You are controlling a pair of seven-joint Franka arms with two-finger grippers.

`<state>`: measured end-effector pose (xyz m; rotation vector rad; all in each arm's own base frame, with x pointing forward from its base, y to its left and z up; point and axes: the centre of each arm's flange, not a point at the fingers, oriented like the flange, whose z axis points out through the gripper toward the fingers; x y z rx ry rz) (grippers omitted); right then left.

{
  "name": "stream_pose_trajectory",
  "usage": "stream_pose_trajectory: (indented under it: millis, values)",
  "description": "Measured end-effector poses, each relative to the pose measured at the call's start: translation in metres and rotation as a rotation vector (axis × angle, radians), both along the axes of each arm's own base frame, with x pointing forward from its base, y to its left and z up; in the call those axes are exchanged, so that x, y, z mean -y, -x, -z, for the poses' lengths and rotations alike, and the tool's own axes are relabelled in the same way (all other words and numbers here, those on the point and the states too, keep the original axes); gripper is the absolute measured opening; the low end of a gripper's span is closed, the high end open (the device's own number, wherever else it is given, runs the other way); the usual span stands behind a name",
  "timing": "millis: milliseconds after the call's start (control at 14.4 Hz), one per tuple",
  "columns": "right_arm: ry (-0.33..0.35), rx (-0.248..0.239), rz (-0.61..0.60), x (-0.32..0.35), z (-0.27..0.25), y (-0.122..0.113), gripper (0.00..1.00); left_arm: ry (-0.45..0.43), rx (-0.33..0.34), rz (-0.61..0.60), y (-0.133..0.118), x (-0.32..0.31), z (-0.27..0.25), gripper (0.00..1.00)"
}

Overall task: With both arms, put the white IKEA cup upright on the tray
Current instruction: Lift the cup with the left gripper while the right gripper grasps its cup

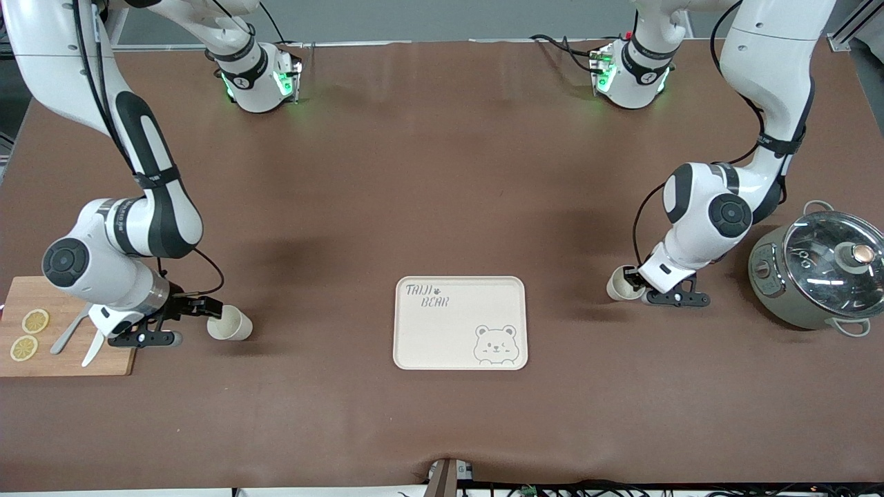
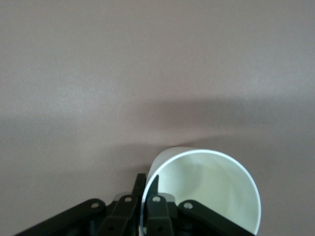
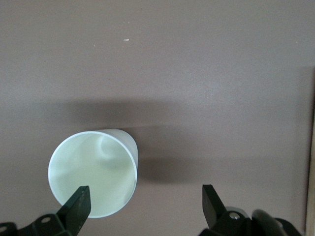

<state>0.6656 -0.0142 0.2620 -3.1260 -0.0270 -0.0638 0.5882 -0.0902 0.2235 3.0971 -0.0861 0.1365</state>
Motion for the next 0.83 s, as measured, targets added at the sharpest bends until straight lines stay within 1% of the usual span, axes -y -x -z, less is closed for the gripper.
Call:
stream_pose_trajectory:
  millis: [277,485,623,831]
  values:
    - [0.001,0.011,-0.001,0.0,0.0,-0.001,1.0,0.015,0.026,-0.049,-0.011,0.021,-0.009,0.04]
    - [0.003,0.036,-0.001,0.0,0.007,-0.004,1.0,0.021,0.034,-0.064,-0.019,0.031,-0.007,0.04]
    - [0.003,0.042,-0.001,-0.001,0.018,-0.005,1.0,0.03,0.049,-0.09,-0.025,0.037,-0.013,0.04]
    - [0.004,0.042,-0.002,-0.001,0.031,-0.005,1.0,0.057,0.076,-0.154,-0.028,0.072,-0.03,0.04]
